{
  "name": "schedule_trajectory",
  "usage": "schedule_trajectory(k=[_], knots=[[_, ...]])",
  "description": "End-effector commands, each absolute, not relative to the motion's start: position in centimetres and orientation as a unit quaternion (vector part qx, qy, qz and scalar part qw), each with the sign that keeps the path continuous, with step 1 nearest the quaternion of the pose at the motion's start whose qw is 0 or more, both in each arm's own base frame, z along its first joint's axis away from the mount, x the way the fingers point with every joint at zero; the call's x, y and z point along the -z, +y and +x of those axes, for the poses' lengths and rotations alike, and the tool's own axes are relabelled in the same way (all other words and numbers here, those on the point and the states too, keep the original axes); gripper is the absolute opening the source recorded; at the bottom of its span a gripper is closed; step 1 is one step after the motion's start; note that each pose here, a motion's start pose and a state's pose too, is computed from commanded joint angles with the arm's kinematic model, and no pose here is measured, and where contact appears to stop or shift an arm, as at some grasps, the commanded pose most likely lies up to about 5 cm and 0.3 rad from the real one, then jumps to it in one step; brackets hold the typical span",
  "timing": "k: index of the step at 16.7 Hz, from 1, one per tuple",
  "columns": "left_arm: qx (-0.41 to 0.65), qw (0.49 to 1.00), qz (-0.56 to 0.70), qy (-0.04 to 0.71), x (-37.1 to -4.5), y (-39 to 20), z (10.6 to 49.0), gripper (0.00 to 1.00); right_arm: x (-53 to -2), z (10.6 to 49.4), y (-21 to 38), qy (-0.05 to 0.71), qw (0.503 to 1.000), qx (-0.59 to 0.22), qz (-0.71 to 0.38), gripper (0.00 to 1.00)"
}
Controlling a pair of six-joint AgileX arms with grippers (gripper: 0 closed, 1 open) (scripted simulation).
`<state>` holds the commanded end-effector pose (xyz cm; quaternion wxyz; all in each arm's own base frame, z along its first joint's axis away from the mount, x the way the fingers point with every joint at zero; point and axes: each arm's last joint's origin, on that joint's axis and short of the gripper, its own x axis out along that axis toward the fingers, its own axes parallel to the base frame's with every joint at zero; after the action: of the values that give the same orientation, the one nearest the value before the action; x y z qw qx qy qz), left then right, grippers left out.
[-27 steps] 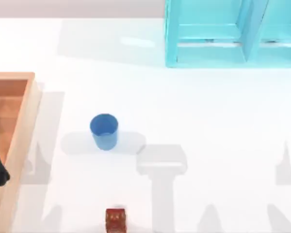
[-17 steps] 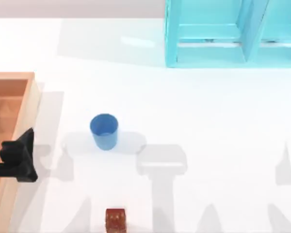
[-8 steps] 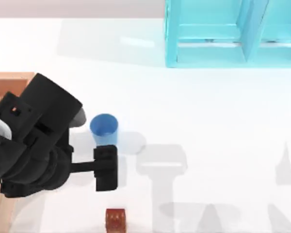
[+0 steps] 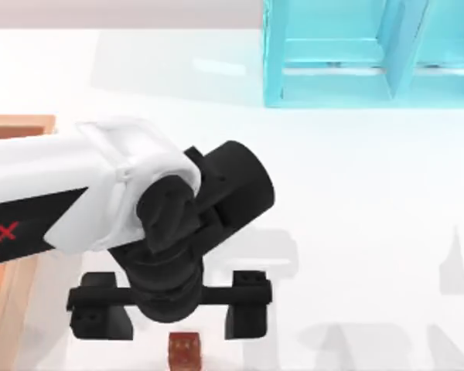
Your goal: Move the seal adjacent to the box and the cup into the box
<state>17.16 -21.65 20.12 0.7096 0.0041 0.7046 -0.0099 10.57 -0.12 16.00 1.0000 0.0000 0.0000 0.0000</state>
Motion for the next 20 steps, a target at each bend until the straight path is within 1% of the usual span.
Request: schedule_trajectory(k=[6,8,16,20], knots=[[0.007,0.708,0.005,0.706,-20.1,-21.8,17.2,1.0,-16.0,10.6,-0.1,0.0,1.0,0.0,0.0,1.0],[0.007,0.707,0.007,0.707,-19.6,-21.9,17.2,1.0,-16.0,10.6,-0.1,0.0,1.0,0.0,0.0,1.0],[0.008,0.708,0.006,0.706,-12.6,-22.0,17.2,1.0,-16.0,10.6,-0.1,0.0,1.0,0.0,0.0,1.0],[0.007,0.707,0.007,0.707,-12.1,-22.0,17.1,1.0,-16.0,10.6,-0.1,0.0,1.0,0.0,0.0,1.0]])
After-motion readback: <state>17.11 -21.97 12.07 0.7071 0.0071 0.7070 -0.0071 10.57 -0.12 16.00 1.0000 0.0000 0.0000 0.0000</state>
